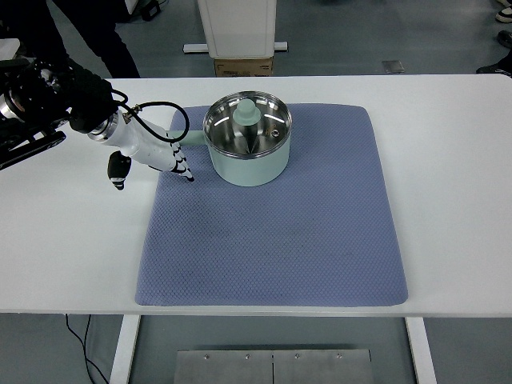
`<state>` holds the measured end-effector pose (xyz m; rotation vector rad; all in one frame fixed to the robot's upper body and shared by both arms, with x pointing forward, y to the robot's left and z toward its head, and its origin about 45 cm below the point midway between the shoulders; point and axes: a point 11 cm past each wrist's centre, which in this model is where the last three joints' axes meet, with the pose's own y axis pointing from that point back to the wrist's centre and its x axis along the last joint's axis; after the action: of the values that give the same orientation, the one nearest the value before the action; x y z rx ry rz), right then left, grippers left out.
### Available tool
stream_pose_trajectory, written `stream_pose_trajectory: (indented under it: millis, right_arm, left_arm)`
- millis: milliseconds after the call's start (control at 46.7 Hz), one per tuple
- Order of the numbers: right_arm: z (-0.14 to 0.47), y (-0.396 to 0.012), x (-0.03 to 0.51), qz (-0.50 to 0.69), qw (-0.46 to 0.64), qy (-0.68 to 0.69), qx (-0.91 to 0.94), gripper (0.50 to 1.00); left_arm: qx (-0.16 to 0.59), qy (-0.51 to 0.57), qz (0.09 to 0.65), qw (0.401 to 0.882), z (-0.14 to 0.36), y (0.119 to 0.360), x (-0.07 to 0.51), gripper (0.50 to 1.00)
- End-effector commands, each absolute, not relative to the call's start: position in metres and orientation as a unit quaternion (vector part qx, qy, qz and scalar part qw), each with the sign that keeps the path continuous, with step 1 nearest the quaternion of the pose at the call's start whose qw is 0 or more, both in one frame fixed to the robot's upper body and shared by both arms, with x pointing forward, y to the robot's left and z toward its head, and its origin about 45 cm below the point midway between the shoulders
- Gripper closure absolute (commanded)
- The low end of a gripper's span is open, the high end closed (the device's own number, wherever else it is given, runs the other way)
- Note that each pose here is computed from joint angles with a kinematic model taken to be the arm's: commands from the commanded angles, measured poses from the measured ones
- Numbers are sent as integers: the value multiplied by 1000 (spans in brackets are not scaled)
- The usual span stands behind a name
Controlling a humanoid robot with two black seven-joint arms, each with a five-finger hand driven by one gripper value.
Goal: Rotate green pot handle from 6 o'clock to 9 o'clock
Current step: 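Lift the left hand up and away from the saucepan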
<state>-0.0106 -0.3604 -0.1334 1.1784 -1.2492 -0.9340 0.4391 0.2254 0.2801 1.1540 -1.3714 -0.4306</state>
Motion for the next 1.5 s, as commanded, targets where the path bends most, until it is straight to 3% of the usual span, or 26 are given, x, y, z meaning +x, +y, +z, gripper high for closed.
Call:
stream_pose_trajectory:
  millis: [0,321,621,728,942,1262,1476]
  right_arm:
    - [-133,-360,-10,-396,559,-530,500,500]
    - [-133,-360,-11,-396,560,-529,500,500]
    - [-133,-360,-10,-396,559,-530,500,500]
    - [-133,-360,-11,-397,559,-530,499,500]
    - [-133,-360,-10,-396,559,-530,500,500]
    - [-133,-360,-10,-396,559,-530,500,500]
    - [-133,-360,-10,-396,559,-530,500,500]
  left_arm:
    - [495,-592,-188,607,279,223,438,500]
    - [460,-602,-180,627,295,201,429,500]
    - [451,-615,-141,631,338,210,428,500]
    - [442,-610,-97,651,360,216,432,500]
    - [378,-565,7,734,391,212,435,500]
    - [211,-425,174,863,422,193,443,500]
    - [103,-327,263,902,439,194,450,500]
